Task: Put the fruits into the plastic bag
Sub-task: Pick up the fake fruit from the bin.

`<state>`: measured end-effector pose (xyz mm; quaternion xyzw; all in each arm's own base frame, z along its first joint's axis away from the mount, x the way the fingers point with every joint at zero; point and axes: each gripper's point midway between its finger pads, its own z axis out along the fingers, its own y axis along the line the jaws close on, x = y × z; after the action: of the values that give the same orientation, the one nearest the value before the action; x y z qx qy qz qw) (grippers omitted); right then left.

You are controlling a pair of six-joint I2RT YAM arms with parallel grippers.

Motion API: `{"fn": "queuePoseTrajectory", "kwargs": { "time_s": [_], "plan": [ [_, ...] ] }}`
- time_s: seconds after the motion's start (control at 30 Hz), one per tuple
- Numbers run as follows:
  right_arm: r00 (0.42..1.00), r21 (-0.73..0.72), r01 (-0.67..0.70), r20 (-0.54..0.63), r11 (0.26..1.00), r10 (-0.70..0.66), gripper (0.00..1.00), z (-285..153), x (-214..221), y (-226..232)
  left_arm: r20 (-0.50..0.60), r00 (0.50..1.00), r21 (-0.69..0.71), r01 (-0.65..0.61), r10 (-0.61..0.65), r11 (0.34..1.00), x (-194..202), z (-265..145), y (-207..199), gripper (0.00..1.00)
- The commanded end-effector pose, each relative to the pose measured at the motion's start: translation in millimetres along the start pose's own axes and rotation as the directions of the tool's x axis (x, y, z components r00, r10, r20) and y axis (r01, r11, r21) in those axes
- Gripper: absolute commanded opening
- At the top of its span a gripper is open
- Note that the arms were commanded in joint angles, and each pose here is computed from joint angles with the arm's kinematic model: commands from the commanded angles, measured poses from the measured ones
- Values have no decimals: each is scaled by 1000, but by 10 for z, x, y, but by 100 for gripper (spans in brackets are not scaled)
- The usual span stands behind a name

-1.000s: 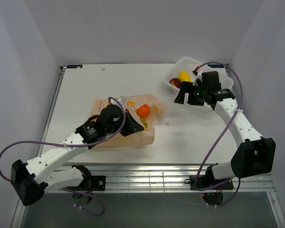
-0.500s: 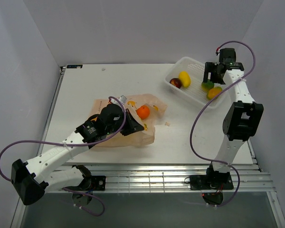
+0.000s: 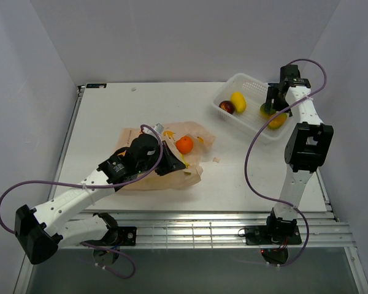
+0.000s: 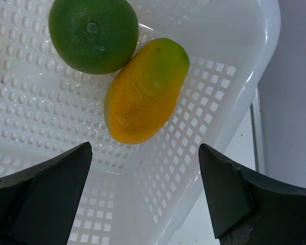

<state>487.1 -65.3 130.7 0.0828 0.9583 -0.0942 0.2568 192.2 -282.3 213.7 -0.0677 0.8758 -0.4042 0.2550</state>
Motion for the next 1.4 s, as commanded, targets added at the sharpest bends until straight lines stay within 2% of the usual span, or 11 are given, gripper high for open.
{"fn": "queuePoseTrajectory", "kwargs": {
  "time_s": [0.0,0.3,0.5,0.83,1.03,1.07,1.13,1.17,1.23,1.27,1.37],
  "plan": [
    [991,114,-129,-11,985,131,90,51,83,-146,27,1000,29,-7,6,1000,-74,-77,-110,0],
    [977,34,-211,-20,977,212,90,297,44,15,30,999,19,11,-12,1000,-51,-91,-56,0],
    [963,48,-262,-60,964,264,90,480,209,12,35,999,16,27,-27,1000,-43,-107,-32,0],
    [951,34,-304,-40,952,306,90,684,147,53,39,999,11,32,-33,999,-44,-111,-20,0],
    [951,47,-304,-43,952,306,100,786,211,43,42,999,4,34,-34,999,-52,-115,-9,0],
    [952,47,-304,-35,952,306,92,772,196,34,43,999,6,33,-33,999,-57,-119,-21,0],
    [952,45,-305,-24,951,306,85,765,182,30,44,998,4,34,-34,999,-61,-118,-19,0],
    [951,42,-307,-14,951,308,75,733,153,25,43,999,6,33,-33,999,-61,-116,-28,0],
    [951,31,-310,4,950,310,65,693,103,26,45,998,4,34,-34,999,-68,-110,-24,0],
    [951,23,-308,16,951,308,55,643,72,22,45,999,5,31,-31,1000,-69,-110,-35,0],
    [952,-7,-302,55,953,302,45,520,-38,27,45,999,5,30,-30,1000,-72,-111,-40,0]
  ]
}}
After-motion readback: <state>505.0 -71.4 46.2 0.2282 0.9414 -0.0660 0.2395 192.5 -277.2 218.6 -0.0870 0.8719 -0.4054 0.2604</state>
